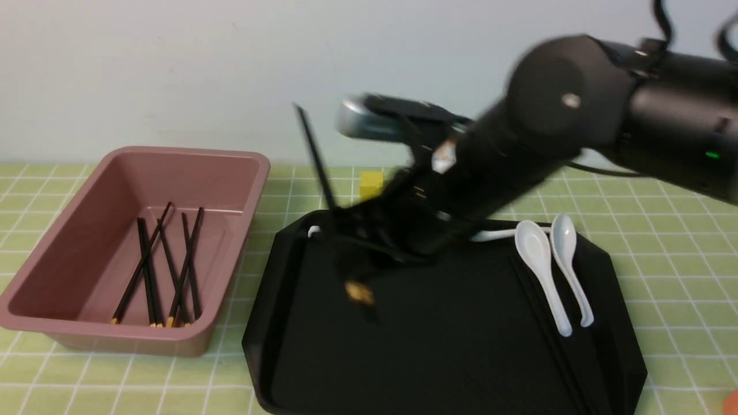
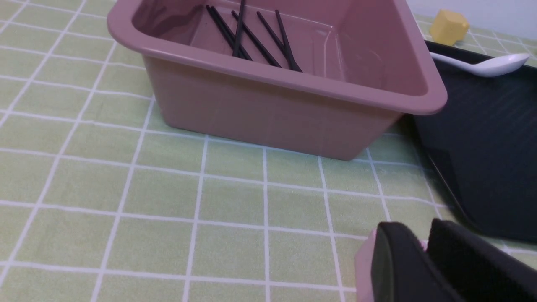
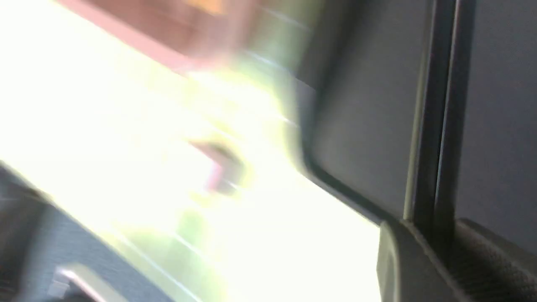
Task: On green tablecloth take chopsticks from black tray and put them in box.
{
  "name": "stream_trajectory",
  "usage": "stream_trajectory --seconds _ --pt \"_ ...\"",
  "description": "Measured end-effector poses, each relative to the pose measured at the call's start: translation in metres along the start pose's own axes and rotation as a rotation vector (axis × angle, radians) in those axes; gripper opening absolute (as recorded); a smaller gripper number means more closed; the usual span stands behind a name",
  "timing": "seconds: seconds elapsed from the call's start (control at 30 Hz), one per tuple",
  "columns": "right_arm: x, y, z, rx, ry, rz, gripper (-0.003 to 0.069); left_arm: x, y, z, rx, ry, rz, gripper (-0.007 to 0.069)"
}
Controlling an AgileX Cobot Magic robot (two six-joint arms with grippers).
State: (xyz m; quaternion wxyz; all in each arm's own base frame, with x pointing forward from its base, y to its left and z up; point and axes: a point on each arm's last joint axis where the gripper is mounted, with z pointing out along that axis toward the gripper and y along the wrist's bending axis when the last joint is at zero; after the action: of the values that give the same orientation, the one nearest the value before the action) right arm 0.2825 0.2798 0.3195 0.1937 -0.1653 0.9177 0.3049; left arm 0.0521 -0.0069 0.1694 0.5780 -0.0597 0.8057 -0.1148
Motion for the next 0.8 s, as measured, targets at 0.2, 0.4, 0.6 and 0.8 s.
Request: stream_trajectory --seconds 0.2,0.4,0.6,0.8 --pt "-0.033 0.031 0.069 -0.069 -0.078 -0.119 0.0141 0.000 0.000 0.000 0.000 0.000 0.000 0.0125" --pt "-0.051 0.044 0.140 -0.115 -0.175 -0.173 0.0142 0.000 0.000 0.000 0.000 0.000 0.000 0.0131" --pt "-0.047 0.028 0.181 -0.087 -0.177 -0.175 0.0222 0.000 0.000 0.000 0.000 0.000 0.000 0.0134" --pt "-0.044 0.025 0.177 -0.040 -0.127 -0.227 0.0248 0.000 0.000 0.000 0.000 0.000 0.000 0.0144"
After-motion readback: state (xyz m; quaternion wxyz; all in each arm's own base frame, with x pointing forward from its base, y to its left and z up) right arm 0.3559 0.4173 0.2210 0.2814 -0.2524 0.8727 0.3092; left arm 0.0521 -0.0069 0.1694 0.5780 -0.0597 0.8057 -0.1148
